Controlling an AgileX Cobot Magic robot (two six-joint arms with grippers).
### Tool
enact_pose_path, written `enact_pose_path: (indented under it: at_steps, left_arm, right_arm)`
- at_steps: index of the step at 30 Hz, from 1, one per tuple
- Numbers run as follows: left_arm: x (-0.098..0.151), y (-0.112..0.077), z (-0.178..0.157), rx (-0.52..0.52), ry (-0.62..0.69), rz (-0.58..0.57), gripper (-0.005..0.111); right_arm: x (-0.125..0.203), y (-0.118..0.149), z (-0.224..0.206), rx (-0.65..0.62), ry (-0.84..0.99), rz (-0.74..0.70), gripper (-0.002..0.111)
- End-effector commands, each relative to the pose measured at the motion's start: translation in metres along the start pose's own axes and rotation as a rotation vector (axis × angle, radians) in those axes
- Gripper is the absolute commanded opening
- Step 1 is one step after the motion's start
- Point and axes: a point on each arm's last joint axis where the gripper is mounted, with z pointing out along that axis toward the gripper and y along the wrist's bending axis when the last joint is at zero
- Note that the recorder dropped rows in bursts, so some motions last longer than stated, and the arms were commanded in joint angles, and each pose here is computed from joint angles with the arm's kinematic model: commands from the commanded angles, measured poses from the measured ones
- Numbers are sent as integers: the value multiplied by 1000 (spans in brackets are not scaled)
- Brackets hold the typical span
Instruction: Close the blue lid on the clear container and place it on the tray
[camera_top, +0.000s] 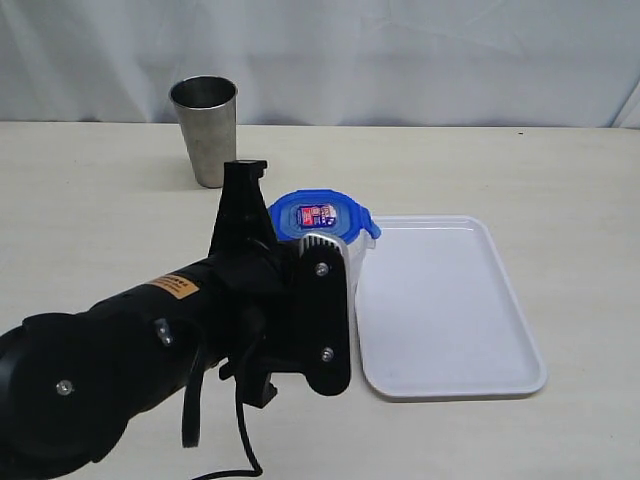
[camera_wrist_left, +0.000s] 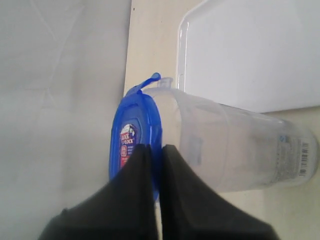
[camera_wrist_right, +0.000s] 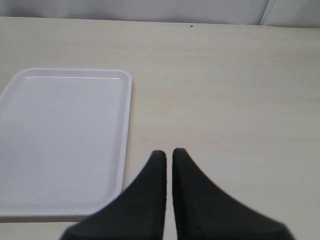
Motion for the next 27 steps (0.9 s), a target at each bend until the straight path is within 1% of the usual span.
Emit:
enact_pose_path:
  at_steps: [1,6,11,17,27]
  left_arm:
    - [2,0,0,-12,9,38,0]
    - [1,2,0,-28,3,58,0]
    - [2,6,-1,-80,13,87,0]
    - [0,4,0,-56,-7,94,0]
    - [0,7,-1,-86,-7,117,0]
  right_arm:
    - [0,0,0,-3,-6,-5,5]
    - [0,0,0,-3,-6,-5,5]
    - [0,0,0,-3,-6,-5,5]
    - [0,0,0,-3,-6,-5,5]
    - [0,0,0,-3,-6,-5,5]
